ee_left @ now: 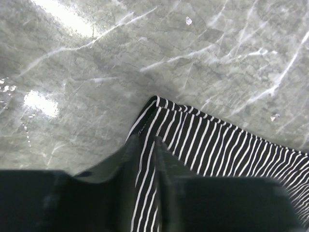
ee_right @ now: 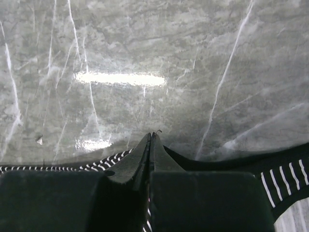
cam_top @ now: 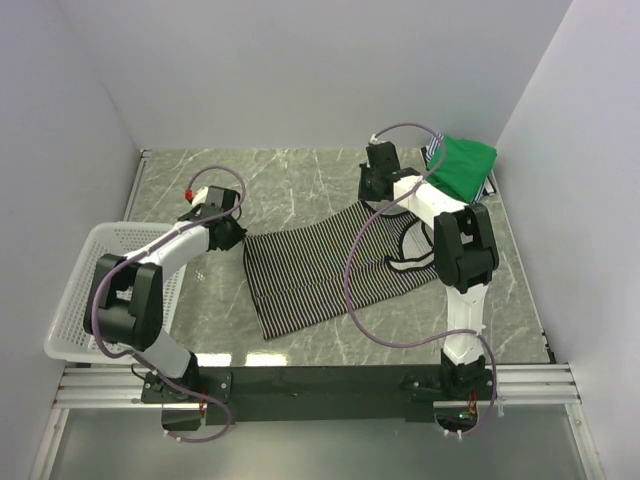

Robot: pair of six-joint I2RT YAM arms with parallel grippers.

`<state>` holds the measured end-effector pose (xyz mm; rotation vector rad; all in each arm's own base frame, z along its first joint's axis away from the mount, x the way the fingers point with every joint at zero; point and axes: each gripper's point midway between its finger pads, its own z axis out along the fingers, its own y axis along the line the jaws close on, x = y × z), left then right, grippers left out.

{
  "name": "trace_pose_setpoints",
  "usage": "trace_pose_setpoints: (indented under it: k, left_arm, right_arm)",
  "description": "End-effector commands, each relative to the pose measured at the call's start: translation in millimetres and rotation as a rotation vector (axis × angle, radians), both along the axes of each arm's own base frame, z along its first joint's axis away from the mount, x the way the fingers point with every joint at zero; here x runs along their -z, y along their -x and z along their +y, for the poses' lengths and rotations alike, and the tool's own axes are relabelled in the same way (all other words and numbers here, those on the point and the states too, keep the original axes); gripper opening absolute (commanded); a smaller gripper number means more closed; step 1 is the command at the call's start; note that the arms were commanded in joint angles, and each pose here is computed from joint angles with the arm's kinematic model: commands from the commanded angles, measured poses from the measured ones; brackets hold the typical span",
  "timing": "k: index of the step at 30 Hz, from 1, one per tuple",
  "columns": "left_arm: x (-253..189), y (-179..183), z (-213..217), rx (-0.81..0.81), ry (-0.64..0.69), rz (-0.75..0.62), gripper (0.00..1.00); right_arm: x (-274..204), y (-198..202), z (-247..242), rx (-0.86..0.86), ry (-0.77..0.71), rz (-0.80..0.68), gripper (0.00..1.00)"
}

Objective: Fold and stack the tank tops
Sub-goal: Fold the tank top

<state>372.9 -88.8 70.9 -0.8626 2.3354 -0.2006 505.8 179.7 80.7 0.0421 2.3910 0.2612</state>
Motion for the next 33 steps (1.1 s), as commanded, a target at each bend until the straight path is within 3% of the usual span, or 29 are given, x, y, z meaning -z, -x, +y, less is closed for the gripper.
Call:
trace_pose_setpoints:
  k: [1, 4, 10, 33]
  left_arm:
    - [-8.3, -16.2, -3.4, -0.018, 0.02, -0.028, 0.28]
    - [-1.8, -22.0, 0.1, -0.037, -0.007, -0.007, 0.33]
    - [11.1, -33.8, -4.3, -0.005, -0.021, 0.002, 0.35]
    - [23.4, -43.3, -17.7, -0.002, 0.044, 0.011, 0.27]
  right_arm:
    - [-17.8, -11.1, 1.1, 0.015, -0.013, -0.056, 0.0]
    - [-15.5, -11.0, 2.8, 0.011, -0.017, -0.053, 0.0]
    - [-17.4, -13.4, 4.0, 0.01, -0.02, -0.059, 0.0]
    - [-14.4, -13.7, 2.4, 0.005, -0.009, -0.052, 0.0]
